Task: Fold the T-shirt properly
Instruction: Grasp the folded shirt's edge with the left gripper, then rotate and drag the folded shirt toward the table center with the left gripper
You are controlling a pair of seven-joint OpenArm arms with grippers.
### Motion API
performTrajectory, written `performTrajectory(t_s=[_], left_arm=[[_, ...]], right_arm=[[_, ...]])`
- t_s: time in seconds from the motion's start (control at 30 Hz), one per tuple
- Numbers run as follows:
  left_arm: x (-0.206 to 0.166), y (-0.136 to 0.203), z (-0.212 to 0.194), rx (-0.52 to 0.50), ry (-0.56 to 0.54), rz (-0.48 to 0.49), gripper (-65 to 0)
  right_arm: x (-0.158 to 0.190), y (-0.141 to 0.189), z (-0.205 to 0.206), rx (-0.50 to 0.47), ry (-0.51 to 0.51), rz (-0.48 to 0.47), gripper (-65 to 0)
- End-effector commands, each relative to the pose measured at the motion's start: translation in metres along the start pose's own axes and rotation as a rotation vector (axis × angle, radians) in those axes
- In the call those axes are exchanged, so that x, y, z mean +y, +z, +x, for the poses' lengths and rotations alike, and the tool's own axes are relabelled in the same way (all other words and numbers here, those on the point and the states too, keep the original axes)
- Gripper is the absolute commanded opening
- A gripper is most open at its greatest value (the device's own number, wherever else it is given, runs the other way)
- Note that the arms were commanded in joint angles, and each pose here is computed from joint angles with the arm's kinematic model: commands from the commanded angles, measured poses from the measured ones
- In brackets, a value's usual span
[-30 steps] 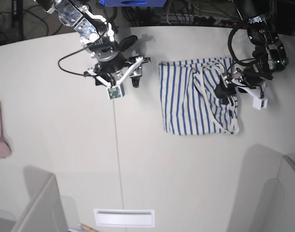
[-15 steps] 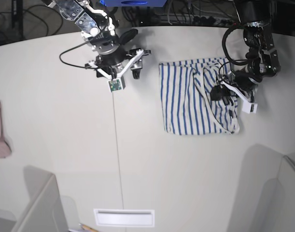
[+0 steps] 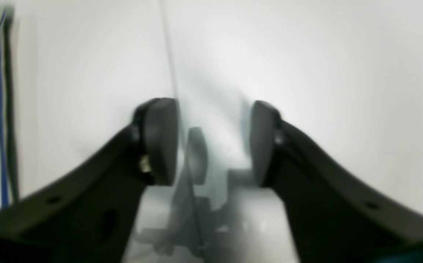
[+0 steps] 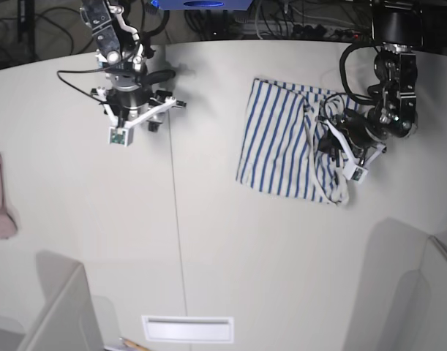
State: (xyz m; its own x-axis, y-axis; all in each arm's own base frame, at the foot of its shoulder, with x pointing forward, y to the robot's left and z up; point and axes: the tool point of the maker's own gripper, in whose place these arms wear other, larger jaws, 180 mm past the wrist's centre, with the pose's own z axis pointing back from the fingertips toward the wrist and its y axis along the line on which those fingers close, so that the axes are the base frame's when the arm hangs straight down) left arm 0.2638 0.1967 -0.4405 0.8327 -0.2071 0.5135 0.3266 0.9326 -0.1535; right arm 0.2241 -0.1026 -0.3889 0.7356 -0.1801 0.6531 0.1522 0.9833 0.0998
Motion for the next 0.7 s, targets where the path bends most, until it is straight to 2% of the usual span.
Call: performTrajectory(t_s=[0.0,0.07,0.23,0.33,0.67], left_arm=[[0.001,-0.005,-0.046,0.222,-0.072,0.037,-65.0],[-0.002,-0.008,-0.036,0.226,-0.131,0.029,-65.0],[-0.016,-0.017,0.002,0.2,-0.266,0.007,-65.0],[-0.032,-0.025,0.023,0.192,-0.357,-0.019,-65.0],[-0.088,-0.04,0.075,0.182,-0.693,-0.08,-65.0]], right_arm=[[-0.001,0.001,0.013,-0.046,0.016,0.008,-48.3],[-0.005,-0.001,0.019,-0.058,0.021,0.016,-65.0],[-0.022,-0.004,0.036,-0.093,0.019,0.023,-65.0],[-0.047,-0.01,0.039,-0.092,0.017,-0.011,-65.0],[-0.128,-0.009,0.014,-0.039,-0.036,-0.126,-65.0]])
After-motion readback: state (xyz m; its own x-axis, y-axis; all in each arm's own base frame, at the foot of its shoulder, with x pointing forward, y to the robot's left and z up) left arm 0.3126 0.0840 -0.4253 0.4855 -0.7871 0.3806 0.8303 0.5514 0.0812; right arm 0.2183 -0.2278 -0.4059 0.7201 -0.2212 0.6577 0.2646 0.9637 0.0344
